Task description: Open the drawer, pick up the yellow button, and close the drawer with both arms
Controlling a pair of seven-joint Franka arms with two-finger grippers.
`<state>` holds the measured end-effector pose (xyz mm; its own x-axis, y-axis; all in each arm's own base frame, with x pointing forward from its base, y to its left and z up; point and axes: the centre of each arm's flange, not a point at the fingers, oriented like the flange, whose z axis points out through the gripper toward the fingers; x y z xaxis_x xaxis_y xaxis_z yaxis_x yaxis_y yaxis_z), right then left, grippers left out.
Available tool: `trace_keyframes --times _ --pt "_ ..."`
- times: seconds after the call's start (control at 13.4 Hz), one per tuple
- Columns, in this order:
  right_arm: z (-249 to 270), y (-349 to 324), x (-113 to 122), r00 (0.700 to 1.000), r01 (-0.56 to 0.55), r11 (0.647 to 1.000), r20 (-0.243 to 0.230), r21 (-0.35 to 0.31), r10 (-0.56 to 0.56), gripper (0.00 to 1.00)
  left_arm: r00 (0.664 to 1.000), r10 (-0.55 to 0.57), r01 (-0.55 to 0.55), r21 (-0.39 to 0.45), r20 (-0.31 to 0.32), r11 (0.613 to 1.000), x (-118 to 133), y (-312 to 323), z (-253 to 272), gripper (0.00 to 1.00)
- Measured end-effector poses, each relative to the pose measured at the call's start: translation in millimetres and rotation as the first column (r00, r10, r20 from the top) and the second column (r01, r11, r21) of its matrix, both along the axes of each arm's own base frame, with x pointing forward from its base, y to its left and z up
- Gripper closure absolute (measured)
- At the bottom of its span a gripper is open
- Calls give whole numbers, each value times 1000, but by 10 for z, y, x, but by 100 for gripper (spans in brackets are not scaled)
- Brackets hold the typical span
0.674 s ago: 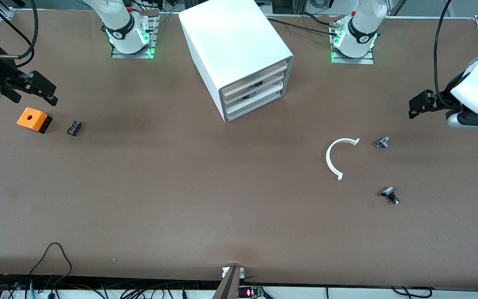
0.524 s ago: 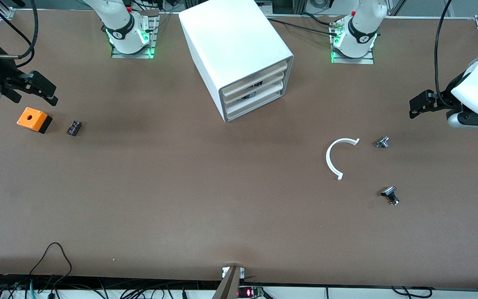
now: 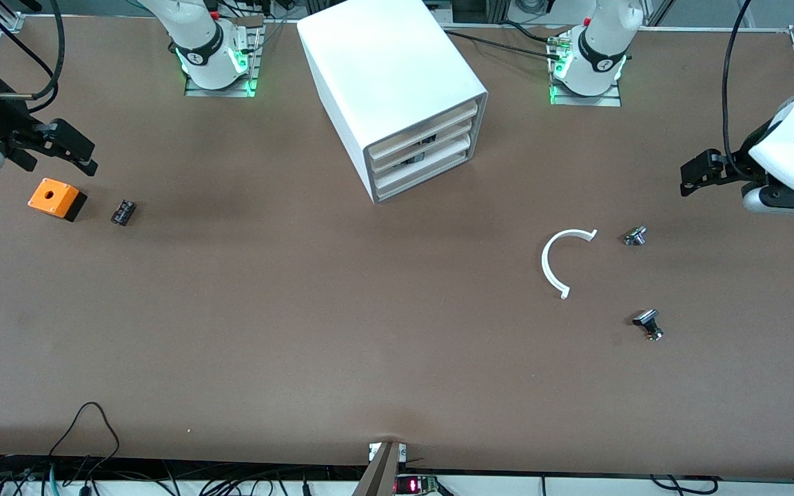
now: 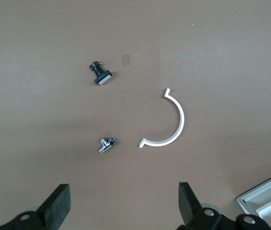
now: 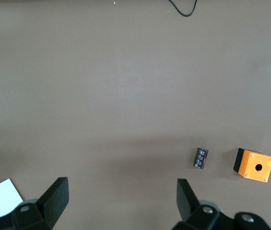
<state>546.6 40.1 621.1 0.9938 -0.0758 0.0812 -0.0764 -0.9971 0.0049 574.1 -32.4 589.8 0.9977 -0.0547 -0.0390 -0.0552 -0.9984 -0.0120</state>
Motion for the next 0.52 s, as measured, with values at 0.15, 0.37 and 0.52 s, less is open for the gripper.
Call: trace_keyframes --times 0.15,0.37,0.52 --pt "-83 -10 10 999 2 1000 -33 -2 -2 0 1000 -4 4 0 -8 1000 -10 -16 -6 0" --pt "-243 -16 53 997 3 1000 -80 -3 -3 0 1000 -7 7 2 -30 1000 -43 -29 -14 0" --pt "-375 -19 85 994 -11 1000 -106 -4 10 0 998 -10 10 -1 -59 1000 -82 -48 -31 0"
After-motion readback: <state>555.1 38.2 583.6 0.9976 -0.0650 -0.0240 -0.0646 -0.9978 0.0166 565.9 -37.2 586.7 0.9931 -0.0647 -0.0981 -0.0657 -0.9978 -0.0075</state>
